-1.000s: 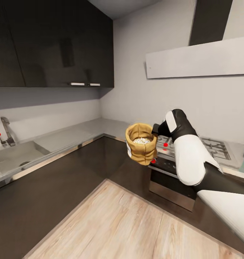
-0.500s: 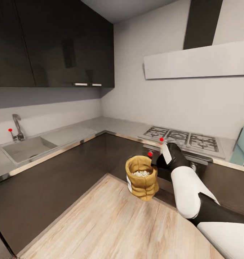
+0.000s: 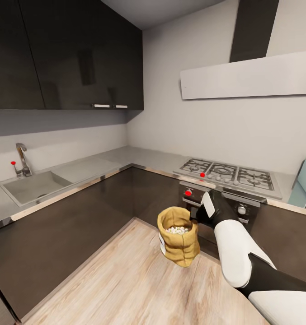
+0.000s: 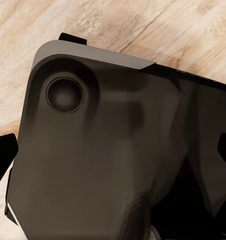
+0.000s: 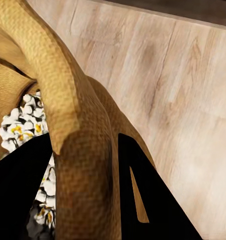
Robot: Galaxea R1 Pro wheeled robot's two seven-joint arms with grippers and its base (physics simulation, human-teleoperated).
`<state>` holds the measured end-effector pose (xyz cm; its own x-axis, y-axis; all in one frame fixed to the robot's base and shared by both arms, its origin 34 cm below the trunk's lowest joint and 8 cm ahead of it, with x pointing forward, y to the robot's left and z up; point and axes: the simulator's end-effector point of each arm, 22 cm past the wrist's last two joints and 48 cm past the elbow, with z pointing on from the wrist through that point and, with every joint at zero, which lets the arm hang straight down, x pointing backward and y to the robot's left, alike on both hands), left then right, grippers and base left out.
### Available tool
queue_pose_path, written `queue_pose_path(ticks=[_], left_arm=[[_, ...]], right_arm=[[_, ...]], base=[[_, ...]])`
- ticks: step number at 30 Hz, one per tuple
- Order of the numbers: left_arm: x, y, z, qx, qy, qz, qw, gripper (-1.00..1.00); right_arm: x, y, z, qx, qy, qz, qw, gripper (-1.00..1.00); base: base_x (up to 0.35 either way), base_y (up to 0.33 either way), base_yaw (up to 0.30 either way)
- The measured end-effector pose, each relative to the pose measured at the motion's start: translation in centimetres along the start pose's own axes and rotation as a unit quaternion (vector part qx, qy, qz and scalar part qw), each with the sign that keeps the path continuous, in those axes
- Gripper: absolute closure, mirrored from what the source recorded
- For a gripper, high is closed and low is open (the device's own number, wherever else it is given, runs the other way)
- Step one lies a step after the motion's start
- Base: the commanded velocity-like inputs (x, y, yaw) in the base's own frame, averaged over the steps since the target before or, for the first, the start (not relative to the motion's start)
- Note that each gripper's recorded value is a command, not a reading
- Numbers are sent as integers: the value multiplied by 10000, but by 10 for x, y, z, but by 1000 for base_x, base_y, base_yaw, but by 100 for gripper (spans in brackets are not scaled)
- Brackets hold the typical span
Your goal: In the kitchen, take the popcorn bag from the countertop, put it into the microwave, and heat it until the popcorn is cooked so the cooked popcorn ends up inside the bag.
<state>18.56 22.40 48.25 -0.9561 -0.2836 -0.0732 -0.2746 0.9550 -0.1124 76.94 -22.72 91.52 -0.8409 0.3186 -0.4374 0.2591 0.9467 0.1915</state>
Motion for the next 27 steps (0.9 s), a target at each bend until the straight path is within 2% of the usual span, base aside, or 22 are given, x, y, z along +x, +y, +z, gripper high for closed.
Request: queue_pose_path(ticks=[3, 8, 11, 13, 20, 25, 27], left_arm=[[0, 0, 0, 1, 1, 0, 10000, -100], [1, 0, 0, 0, 10, -1, 10000, -100], [1, 0, 0, 0, 10, -1, 10000, -100], [1, 0, 0, 0, 10, -1, 10000, -100], [0, 0, 0, 3, 1, 1, 10000, -100], [-1, -1, 0, 6, -9, 2, 10000, -100], [-1, -1, 0, 8, -14, 3, 10000, -100]], right_arm=[[21, -12, 14, 99, 174, 9, 9998, 100], [74, -48, 46, 263, 596, 105, 9978, 100], [82, -51, 50, 256, 654, 119, 9975, 100], [96, -63, 57, 347, 763, 132, 9964, 100], [108, -90, 63, 497, 851, 208, 9949, 100], [131, -105, 73, 329, 1003, 285, 9940, 100], [145, -119, 79, 331, 1085, 101, 9935, 100]], base=[[0, 0, 0], [0, 0, 0], [0, 0, 0], [0, 0, -70], [0, 0, -245], [0, 0, -276], [0, 0, -276]])
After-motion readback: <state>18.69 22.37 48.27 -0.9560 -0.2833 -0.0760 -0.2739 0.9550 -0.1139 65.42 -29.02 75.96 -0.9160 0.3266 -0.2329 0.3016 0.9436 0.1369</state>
